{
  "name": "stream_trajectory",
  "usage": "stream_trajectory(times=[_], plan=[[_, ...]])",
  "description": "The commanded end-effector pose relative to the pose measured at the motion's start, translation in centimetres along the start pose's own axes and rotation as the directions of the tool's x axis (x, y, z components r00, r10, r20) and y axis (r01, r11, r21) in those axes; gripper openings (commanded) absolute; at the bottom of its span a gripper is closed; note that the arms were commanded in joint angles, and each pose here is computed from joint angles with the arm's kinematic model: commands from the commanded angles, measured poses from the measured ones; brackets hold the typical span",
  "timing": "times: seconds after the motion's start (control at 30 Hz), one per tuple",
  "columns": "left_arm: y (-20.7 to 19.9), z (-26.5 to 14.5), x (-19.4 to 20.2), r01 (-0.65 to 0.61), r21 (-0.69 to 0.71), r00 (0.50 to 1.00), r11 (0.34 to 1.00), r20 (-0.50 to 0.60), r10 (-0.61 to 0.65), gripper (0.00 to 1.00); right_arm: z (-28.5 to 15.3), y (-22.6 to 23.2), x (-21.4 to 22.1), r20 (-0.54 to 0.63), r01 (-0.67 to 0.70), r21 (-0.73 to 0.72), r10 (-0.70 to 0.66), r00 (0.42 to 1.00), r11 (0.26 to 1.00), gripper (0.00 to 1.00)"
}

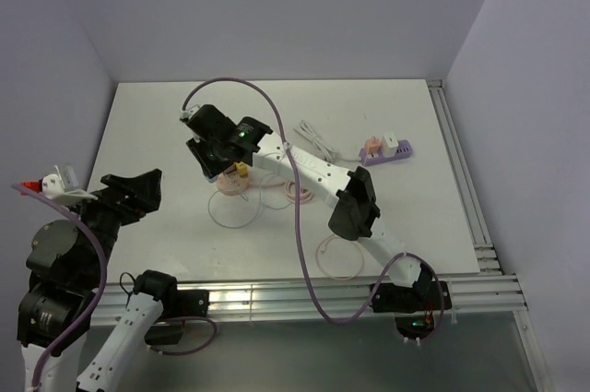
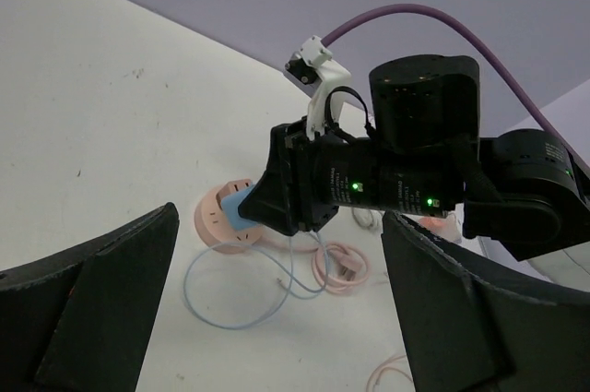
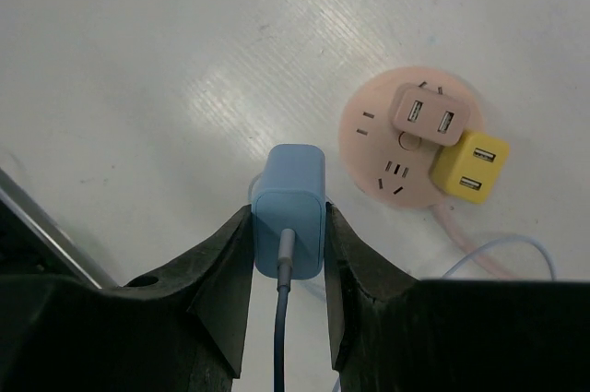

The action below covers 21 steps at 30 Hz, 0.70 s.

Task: Insert the plug

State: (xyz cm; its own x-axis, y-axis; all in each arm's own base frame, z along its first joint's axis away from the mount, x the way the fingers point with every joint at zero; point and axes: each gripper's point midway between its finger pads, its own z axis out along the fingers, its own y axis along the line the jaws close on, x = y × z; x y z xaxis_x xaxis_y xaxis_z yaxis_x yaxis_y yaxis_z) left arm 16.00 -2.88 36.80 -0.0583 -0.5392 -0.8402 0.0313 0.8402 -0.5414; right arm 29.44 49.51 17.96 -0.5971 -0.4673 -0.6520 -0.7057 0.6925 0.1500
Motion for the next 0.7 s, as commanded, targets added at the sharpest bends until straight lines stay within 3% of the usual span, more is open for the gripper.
stream_trajectory(times=[0.0,0.67], plan=[[-0.8,0.8,0.2,-0.017,0.037,1.000,0.999,-0.008,0.017,0.97,0.2,-0.3,-1.3,0.047,0.022,0.038,-0.024,0.999,0.999,0.00],[-0.9,2.1,1.6,-0.010,0.044,0.999,0.999,-0.049,0.012,0.96,5.4,-3.8,1.0,0.003,-0.083,0.135,0.083,0.997,0.987,0.00]])
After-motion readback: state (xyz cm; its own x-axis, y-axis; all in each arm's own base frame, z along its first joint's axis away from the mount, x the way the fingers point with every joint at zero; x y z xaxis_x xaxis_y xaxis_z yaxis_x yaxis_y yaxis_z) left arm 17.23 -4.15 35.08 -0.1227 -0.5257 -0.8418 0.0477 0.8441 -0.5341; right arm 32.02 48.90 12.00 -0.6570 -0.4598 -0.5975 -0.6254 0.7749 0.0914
